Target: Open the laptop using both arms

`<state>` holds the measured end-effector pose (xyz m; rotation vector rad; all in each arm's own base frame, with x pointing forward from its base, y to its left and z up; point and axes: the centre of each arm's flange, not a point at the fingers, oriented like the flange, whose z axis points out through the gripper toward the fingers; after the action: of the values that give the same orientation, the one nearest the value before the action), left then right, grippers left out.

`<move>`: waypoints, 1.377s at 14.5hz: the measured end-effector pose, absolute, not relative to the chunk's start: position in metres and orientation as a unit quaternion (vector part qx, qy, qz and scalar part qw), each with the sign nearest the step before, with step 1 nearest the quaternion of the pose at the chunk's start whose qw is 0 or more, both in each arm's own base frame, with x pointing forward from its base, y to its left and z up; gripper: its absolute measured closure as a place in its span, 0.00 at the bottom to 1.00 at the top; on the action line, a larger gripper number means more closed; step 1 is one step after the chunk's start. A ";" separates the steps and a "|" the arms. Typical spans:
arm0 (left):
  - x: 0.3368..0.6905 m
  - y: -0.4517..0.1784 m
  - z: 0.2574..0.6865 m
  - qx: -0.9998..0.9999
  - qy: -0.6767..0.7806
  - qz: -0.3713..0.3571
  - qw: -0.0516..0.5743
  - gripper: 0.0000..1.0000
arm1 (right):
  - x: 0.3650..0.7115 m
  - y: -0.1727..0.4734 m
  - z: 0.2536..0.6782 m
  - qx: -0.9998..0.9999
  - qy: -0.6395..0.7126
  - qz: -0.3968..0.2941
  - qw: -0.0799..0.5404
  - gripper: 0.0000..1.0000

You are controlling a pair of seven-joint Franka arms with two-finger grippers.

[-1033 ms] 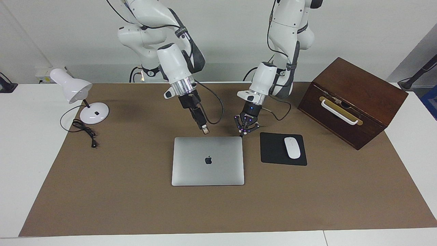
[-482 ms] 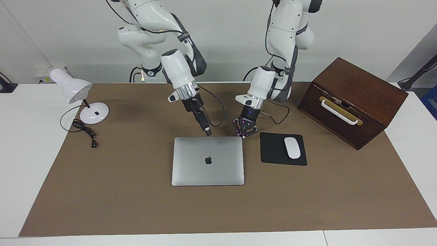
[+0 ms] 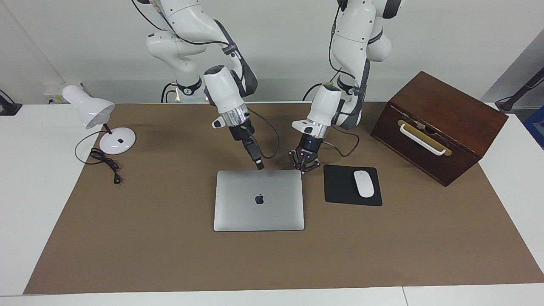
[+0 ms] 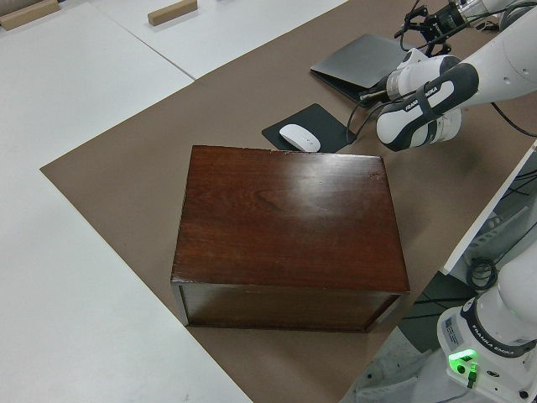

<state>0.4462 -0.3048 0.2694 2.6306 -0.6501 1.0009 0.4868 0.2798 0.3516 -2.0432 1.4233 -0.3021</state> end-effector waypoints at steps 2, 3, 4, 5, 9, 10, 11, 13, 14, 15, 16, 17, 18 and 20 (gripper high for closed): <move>0.448 -0.306 0.268 0.904 -0.223 0.343 0.126 0.99 | 0.487 0.280 0.346 -0.772 0.541 -0.115 0.314 0.00; 0.449 -0.307 0.267 0.903 -0.223 0.344 0.126 0.99 | 0.488 0.279 0.342 -0.771 0.542 -0.114 0.315 0.00; 0.450 -0.307 0.266 0.904 -0.223 0.343 0.126 0.99 | 0.488 0.279 0.339 -0.771 0.542 -0.113 0.315 0.00; 0.452 -0.308 0.266 0.903 -0.223 0.344 0.126 0.99 | 0.488 0.279 0.336 -0.770 0.543 -0.113 0.315 0.00; 0.454 -0.310 0.266 0.903 -0.223 0.346 0.127 0.99 | 0.489 0.279 0.328 -0.766 0.544 -0.115 0.322 0.00; 0.454 -0.310 0.266 0.903 -0.223 0.346 0.127 0.99 | 0.489 0.279 0.325 -0.766 0.545 -0.114 0.321 0.00; 0.454 -0.310 0.266 0.903 -0.223 0.346 0.127 0.99 | 0.489 0.279 0.323 -0.766 0.546 -0.113 0.320 0.00; 0.454 -0.310 0.265 0.903 -0.223 0.346 0.127 0.99 | 0.490 0.279 0.320 -0.766 0.546 -0.111 0.319 0.00; 0.454 -0.310 0.265 0.903 -0.223 0.346 0.127 0.99 | 0.491 0.279 0.319 -0.766 0.547 -0.111 0.319 0.00; 0.454 -0.310 0.265 0.903 -0.223 0.346 0.127 0.99 | 0.491 0.280 0.318 -0.766 0.547 -0.110 0.319 0.00; 0.454 -0.310 0.265 0.903 -0.223 0.346 0.127 0.99 | 0.492 0.280 0.318 -0.766 0.547 -0.110 0.320 0.00; 0.454 -0.310 0.265 0.903 -0.223 0.346 0.127 0.99 | 0.492 0.280 0.318 -0.766 0.547 -0.110 0.320 0.00; 0.454 -0.310 0.265 0.903 -0.223 0.346 0.127 0.99 | 0.493 0.281 0.318 -0.765 0.547 -0.110 0.321 0.00; 0.454 -0.310 0.265 0.903 -0.223 0.346 0.127 0.99 | 0.495 0.281 0.318 -0.765 0.547 -0.109 0.322 0.00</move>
<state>0.4544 -0.3099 0.2655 2.6278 -0.6483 1.0067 0.4947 0.2813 0.3180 -2.0087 1.4378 -0.2875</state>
